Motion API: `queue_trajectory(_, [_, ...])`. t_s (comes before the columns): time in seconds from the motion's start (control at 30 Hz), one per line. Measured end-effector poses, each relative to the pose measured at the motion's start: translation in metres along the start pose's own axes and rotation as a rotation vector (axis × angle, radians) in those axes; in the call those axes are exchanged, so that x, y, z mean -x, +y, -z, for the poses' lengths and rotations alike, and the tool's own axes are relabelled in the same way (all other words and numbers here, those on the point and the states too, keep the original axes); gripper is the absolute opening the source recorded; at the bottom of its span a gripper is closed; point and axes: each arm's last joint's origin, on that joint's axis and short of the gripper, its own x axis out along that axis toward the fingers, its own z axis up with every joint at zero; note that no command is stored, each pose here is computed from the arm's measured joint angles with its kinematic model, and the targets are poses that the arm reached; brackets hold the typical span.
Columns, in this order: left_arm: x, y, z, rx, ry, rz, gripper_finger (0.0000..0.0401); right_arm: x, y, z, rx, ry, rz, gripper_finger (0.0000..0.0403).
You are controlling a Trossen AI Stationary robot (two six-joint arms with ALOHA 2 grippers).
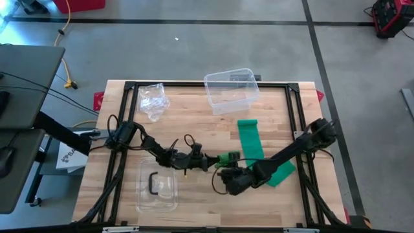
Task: Roll bandage
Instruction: Roll the green bandage
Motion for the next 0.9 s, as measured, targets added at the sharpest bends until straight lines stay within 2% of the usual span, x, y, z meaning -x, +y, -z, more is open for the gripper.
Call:
queue_trajectory(0.07, [0.000,0.000,0.000,-0.006,0.000,0.000,0.0003,-0.012,0.002,0.006,-0.029,0.016,0.071,0.0138])
queue_trajectory(0.17, [0.000,0.000,0.000,-0.002,-0.003,-0.001,0.0003,-0.033,0.000,0.014,-0.080,0.060,0.118,0.0138])
queue_trajectory(0.37, [0.001,0.001,0.000,-0.010,-0.020,-0.014,0.0003,-0.061,-0.012,0.019,-0.127,0.125,0.077,0.0129])
queue_trajectory(0.43, [0.002,0.000,0.002,-0.026,-0.018,-0.014,0.0003,-0.063,-0.015,0.020,-0.125,0.149,0.063,0.0106])
queue_trajectory(0.6, [0.005,-0.001,0.007,-0.072,0.004,-0.011,0.0003,-0.065,-0.018,0.022,-0.066,0.178,0.054,0.0013])
queue_trajectory(0.77, [0.009,-0.006,0.010,-0.177,0.046,-0.029,0.0003,-0.047,-0.007,0.017,-0.026,0.138,-0.004,0.0002])
queue_trajectory(0.9, [0.013,-0.011,0.009,-0.280,0.118,-0.037,0.0003,0.001,0.020,0.011,-0.021,0.071,-0.179,0.0000])
